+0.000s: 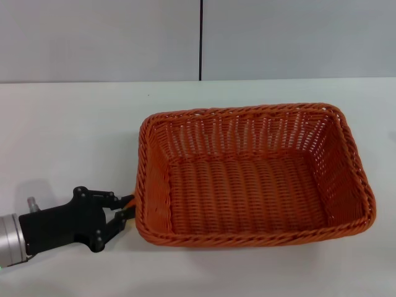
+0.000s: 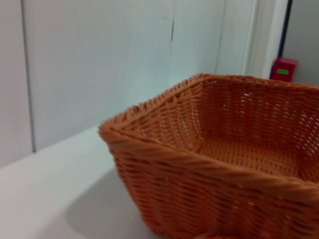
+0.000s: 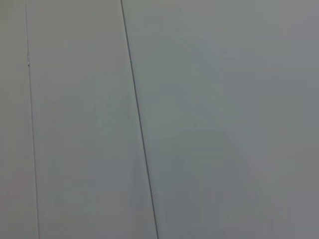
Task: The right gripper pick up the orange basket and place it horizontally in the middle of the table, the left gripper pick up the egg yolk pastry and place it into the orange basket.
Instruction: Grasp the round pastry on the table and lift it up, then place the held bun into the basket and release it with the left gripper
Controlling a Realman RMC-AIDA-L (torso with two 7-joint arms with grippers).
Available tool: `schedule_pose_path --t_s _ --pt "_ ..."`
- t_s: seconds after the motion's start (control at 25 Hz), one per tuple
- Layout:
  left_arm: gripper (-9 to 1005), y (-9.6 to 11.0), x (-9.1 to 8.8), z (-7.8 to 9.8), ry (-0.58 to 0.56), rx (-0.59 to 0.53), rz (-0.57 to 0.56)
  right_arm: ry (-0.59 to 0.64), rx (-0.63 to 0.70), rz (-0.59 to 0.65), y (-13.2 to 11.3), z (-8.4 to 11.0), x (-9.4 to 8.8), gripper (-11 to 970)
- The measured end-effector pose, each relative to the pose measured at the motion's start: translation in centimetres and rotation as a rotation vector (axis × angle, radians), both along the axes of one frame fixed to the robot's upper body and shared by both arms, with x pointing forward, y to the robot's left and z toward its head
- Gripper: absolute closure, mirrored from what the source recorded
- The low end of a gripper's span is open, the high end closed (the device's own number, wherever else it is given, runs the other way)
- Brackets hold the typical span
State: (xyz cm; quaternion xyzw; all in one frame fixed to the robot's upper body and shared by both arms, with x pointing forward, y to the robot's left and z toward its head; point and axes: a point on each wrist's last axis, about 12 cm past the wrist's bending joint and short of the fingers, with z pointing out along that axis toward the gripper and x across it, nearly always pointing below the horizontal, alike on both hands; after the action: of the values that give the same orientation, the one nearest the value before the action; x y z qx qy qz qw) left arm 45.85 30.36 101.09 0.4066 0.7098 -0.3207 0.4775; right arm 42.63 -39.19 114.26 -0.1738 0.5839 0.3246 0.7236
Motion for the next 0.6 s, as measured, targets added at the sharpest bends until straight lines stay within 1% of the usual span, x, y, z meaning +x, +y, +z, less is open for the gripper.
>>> schedule_pose_path --t_s 0.04,0.12,0.16,0.2,0.24,0.28,0.36,0.4,0.48,0.52,0.56,0.6 --pt "799 0.1 0.0 0.1 -0.005 -0.004 0.010 0.000 0.000 0.000 0.0 0.0 0.0 422" --pt "821 0.8 0.1 0.4 -0.034 -0.026 0.066 0.001 -0.001 -0.001 0.0 0.0 -0.1 420" --pt "832 0.8 0.1 0.4 -0.034 -0.026 0.066 0.001 -0.002 0.000 -0.1 0.0 -0.1 419" --pt "843 1.3 0.1 0.7 -0.052 -0.035 0.097 0.001 -0.002 0.000 -0.1 0.0 -0.1 418" --pt "854 1.3 0.1 0.7 -0.052 -0.035 0.097 0.001 -0.002 -0.001 -0.1 0.0 -0.1 418" --pt "865 1.7 0.0 0.9 -0.069 -0.041 0.122 0.001 -0.002 -0.001 -0.1 0.0 -0.1 417" --pt "878 1.7 0.0 0.9 -0.069 -0.041 0.122 -0.001 -0.002 0.001 -0.1 0.0 -0.1 415" --pt "884 2.9 -0.2 1.6 -0.116 -0.062 0.176 -0.002 -0.002 0.003 -0.1 0.0 -0.1 414" --pt "897 4.0 -0.5 2.4 -0.173 -0.101 0.250 -0.002 -0.002 0.004 -0.1 0.0 -0.1 413" --pt "902 4.0 -0.5 2.4 -0.173 -0.101 0.250 -0.005 -0.003 0.007 0.0 0.1 -0.1 412" --pt "908 4.5 -0.7 3.3 -0.226 -0.151 0.278 -0.005 -0.003 0.007 0.0 0.1 -0.1 411" --pt "913 4.5 -0.8 3.8 -0.244 -0.178 0.266 -0.007 -0.003 0.009 0.0 0.1 -0.1 410"
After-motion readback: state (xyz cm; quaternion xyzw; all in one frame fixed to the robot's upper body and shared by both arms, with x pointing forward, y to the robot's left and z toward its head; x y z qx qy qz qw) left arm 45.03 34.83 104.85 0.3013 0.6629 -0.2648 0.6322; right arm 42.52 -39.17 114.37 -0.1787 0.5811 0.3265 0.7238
